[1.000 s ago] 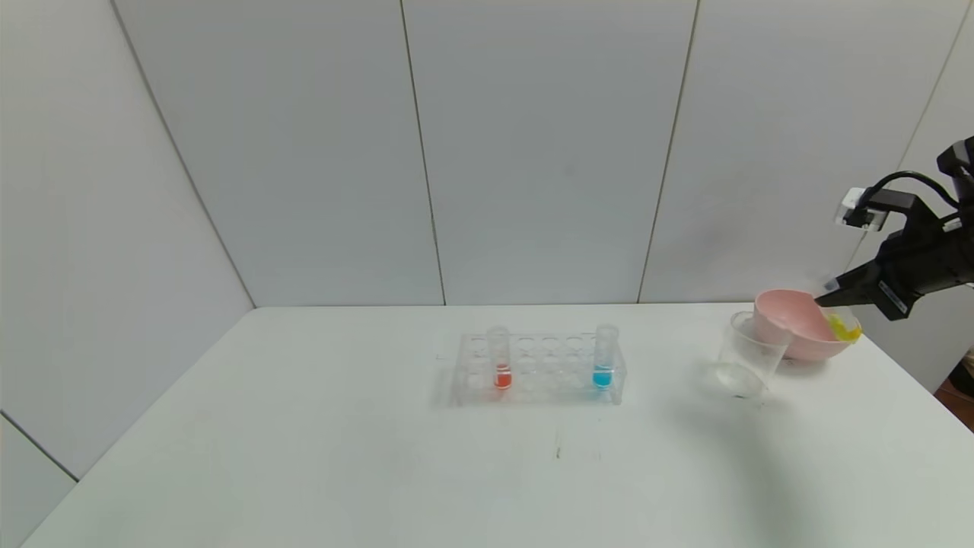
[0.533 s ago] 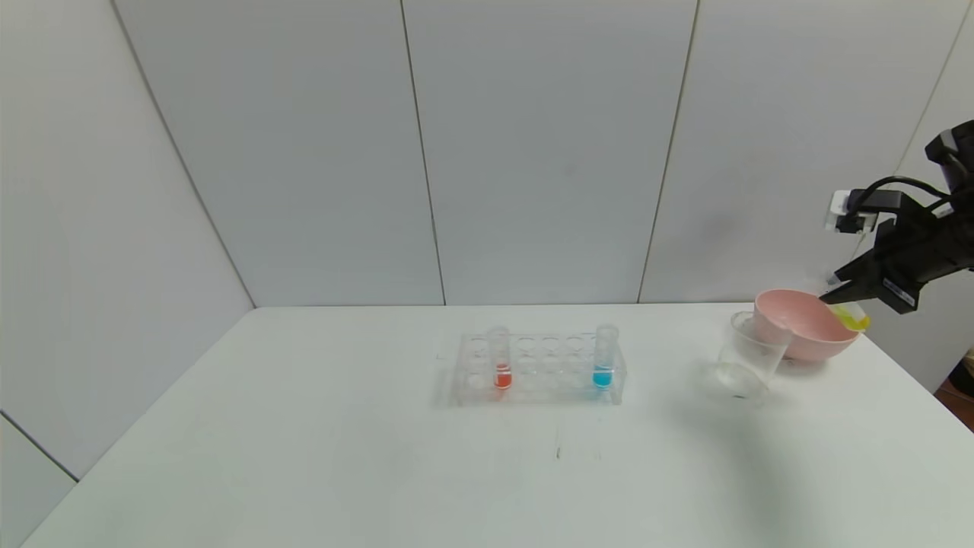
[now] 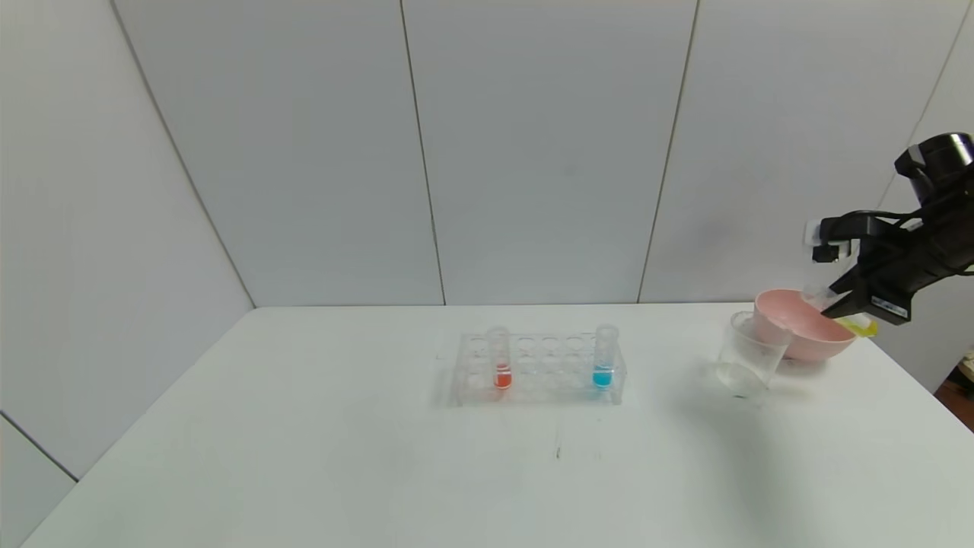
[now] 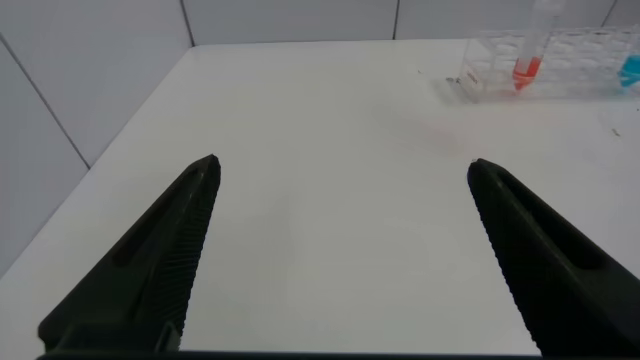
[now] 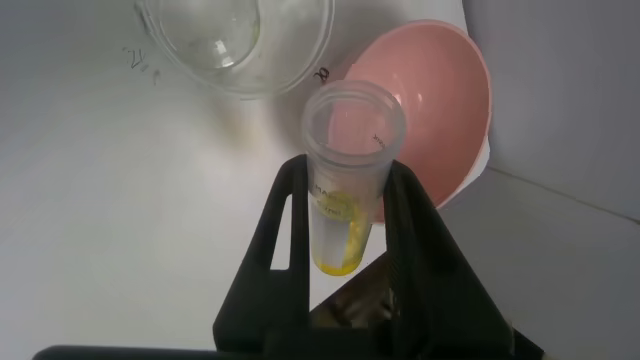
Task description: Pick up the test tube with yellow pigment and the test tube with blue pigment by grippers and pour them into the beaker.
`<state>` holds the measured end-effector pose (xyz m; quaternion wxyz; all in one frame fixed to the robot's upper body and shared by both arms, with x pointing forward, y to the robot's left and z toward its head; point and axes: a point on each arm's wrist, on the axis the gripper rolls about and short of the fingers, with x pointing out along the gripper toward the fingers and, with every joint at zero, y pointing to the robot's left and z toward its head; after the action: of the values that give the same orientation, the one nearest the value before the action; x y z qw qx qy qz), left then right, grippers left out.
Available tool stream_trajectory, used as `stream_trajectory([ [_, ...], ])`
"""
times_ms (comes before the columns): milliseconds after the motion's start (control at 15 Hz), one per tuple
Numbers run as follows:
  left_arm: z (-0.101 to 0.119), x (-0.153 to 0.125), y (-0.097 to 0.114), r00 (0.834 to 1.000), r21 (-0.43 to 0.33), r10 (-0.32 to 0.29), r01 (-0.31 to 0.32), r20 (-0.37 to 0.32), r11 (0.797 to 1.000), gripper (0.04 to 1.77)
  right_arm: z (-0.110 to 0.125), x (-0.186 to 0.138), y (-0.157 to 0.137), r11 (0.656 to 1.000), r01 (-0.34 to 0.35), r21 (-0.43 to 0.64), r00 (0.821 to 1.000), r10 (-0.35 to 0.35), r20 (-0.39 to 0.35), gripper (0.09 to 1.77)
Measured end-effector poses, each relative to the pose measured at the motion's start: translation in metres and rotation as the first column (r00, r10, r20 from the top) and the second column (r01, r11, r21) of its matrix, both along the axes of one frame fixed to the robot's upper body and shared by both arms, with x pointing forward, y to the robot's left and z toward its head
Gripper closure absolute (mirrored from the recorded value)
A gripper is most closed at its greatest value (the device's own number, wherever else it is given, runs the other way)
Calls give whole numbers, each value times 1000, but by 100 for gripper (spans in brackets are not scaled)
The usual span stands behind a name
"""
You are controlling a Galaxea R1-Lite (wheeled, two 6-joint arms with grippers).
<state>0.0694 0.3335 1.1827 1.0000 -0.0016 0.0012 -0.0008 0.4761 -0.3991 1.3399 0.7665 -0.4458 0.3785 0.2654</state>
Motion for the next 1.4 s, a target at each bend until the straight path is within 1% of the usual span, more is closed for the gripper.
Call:
stream_trajectory([
  [200,0,0,0,1000,0,0,0,0,1000,5,-1,2,12,999,-13,-41,1000,12,-10,135],
  [400,0,0,0,1000,0,0,0,0,1000,5,-3,4,24,998,-39,-50,999,38,-16,135],
  [600,0,0,0,1000,0,0,0,0,1000,5,-6,6,32,996,-48,-74,998,46,-35,135],
  [800,0,0,0,1000,0,0,0,0,1000,5,-7,6,36,995,-56,-78,998,53,-44,135],
  [933,0,0,0,1000,0,0,0,0,1000,5,-8,7,37,992,-52,-116,998,47,-50,135],
  [1200,0,0,0,1000,0,0,0,0,1000,5,-9,8,42,990,-64,-126,997,58,-49,135],
  [1267,0,0,0,1000,0,0,0,0,1000,5,-9,8,43,989,-62,-138,997,56,-49,135],
  [1400,0,0,0,1000,0,0,0,0,1000,5,-9,9,44,977,-64,-204,997,55,-50,135],
])
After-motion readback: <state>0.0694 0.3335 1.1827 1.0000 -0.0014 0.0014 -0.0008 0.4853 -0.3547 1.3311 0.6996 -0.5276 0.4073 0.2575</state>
